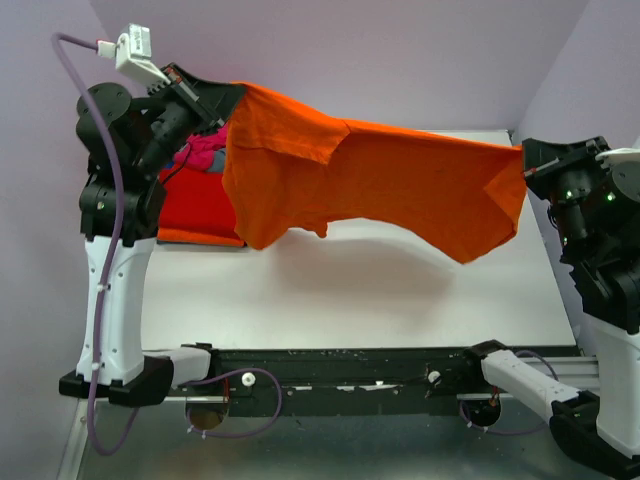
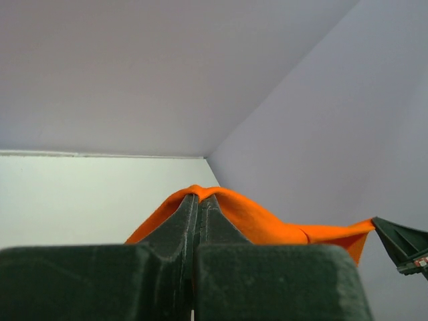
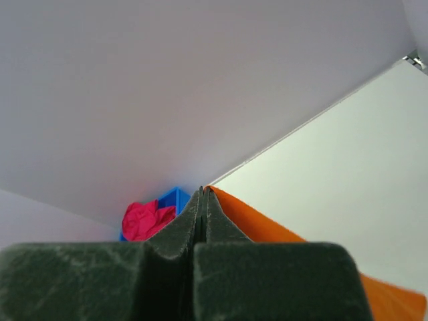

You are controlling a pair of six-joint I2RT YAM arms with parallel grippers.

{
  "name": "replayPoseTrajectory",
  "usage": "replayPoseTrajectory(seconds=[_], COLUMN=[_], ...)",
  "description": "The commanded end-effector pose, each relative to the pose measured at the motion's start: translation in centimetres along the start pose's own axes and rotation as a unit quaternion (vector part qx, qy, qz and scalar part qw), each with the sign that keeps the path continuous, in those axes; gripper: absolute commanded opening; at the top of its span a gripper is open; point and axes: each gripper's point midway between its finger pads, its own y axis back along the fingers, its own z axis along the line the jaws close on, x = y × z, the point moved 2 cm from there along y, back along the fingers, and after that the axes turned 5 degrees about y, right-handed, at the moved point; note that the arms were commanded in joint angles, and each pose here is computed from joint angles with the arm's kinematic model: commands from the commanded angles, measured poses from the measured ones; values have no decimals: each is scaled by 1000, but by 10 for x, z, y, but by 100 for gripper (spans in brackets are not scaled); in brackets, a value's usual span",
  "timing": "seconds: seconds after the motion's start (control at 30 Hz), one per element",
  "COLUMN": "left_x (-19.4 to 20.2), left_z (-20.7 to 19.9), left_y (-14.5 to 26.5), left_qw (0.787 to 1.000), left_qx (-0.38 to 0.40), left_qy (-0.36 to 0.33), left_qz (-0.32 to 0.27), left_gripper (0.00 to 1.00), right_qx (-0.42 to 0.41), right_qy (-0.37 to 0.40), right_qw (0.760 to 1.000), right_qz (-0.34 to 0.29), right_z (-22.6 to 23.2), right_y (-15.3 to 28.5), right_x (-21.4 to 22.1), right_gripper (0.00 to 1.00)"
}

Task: Fold and stack the t-shirts
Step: Flatten out the tshirt

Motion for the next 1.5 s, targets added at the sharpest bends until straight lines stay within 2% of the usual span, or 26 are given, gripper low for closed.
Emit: replayPoseTrajectory(seconds=[0.0, 0.17, 0.23, 0.27, 0.3, 0.37, 0.47, 0.57, 0.67, 0.73, 0.9, 1.0, 1.17, 1.3, 1.47], left_x=[10, 35, 42, 40, 18, -4, -42, -67, -73, -65, -1, 64, 191, 266, 313], left_z=[52, 129, 147, 150, 130, 119, 97, 81, 75, 86, 144, 192, 261, 293, 307], left_y=[-48, -122, -154, -170, -180, -200, -209, -200, -185, -179, -164, -137, -67, -4, 52], left_qw=[998, 992, 990, 990, 994, 996, 994, 989, 991, 992, 992, 987, 962, 945, 933], left_qx=[-60, -111, -112, -104, -77, -53, 13, 62, 52, 38, 0, -57, -136, -188, -216], left_qy=[34, 64, 79, 84, 77, 71, 93, 100, 62, 66, 122, 152, 219, 222, 224], left_qz=[12, 19, 34, 38, 20, -3, -53, -91, -106, -96, -27, 13, 94, 150, 182], left_gripper=[0, 0, 0, 0, 0, 0, 0, 0, 0, 0, 0, 0, 0, 0, 0], right_qx=[65, 101, 87, 66, 52, 21, -21, -74, -88, -83, -27, 34, 97, 154, 186], right_qy=[44, 46, 36, 27, 24, 27, 32, 27, 30, 35, 23, 14, -5, -14, -20], right_qw=[996, 986, 983, 984, 984, 992, 995, 995, 994, 994, 990, 981, 951, 925, 898], right_qz=[42, 122, 156, 164, 167, 123, 88, 66, 52, 63, 137, 189, 293, 346, 398], right_z=[-12, -13, -9, -1, 3, 25, 41, 50, 46, 40, -11, -60, -131, -181, -223], right_y=[-35, -110, -147, -161, -175, -189, -199, -199, -196, -193, -190, -178, -135, -90, -37], right_x=[27, 86, 103, 100, 95, 55, 17, -10, -23, -16, 48, 106, 209, 271, 328], right_gripper=[1, 1, 1, 1, 1, 1, 1, 1, 1, 1, 1, 1, 1, 1, 1])
